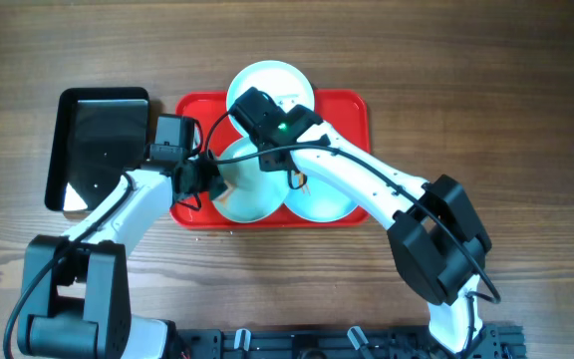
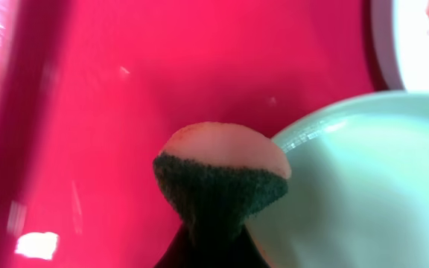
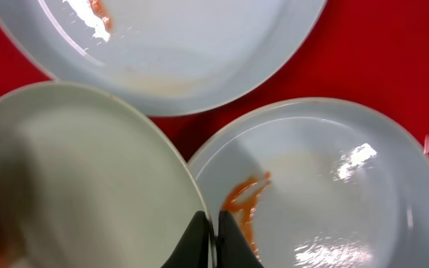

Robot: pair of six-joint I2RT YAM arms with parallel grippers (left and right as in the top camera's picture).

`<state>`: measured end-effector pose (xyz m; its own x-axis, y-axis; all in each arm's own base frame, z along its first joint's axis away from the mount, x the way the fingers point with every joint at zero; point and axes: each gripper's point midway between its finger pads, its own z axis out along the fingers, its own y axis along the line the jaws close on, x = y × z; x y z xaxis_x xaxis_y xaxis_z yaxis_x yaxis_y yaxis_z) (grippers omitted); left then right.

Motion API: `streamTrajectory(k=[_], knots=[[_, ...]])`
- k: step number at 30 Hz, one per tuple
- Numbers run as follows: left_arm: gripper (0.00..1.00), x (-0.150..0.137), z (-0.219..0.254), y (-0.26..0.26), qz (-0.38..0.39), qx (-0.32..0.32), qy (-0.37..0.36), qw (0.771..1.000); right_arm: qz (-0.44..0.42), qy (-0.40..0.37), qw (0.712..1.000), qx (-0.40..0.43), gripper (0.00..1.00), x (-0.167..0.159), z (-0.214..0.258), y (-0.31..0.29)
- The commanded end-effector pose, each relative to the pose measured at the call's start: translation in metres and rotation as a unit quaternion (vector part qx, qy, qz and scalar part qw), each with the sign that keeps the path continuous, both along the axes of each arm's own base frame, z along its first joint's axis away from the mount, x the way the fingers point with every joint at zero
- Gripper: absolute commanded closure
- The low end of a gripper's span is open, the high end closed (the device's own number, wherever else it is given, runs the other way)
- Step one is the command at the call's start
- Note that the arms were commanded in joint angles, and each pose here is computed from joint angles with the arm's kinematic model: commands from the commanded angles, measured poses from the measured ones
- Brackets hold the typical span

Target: Clean dirty plates on tray and stack at the side

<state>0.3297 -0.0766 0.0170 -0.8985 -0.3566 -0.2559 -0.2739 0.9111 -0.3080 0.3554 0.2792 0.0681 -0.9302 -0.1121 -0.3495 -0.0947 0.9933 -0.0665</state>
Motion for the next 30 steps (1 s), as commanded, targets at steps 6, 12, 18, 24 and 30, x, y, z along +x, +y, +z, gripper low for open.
streamTrajectory(k=[6, 12, 18, 24, 30], knots=[[0.96, -0.062, 0.001, -0.061, -0.03, -0.164, 0.137, 0.976, -0.006, 0.007, 0.999, 0.04, 0.96, -0.006, -0.008, 0.023], [0.96, -0.052, 0.017, -0.073, -0.053, -0.198, 0.103, 0.973, -0.004, 0.007, 0.999, 0.046, 0.96, -0.008, -0.022, 0.023], [0.96, -0.024, 0.022, -0.03, -0.001, -0.111, 0.037, 0.993, 0.043, -0.013, 0.998, 0.044, 0.92, 0.003, -0.005, 0.029], [0.96, 0.012, 0.054, 0.041, 0.085, -0.043, -0.045, 0.994, 0.068, -0.016, 0.994, 0.083, 0.78, 0.022, 0.054, 0.016], [0.96, 0.022, 0.076, 0.052, 0.079, -0.049, -0.078, 0.993, 0.108, 0.06, 0.982, 0.141, 0.64, 0.006, 0.036, 0.017]])
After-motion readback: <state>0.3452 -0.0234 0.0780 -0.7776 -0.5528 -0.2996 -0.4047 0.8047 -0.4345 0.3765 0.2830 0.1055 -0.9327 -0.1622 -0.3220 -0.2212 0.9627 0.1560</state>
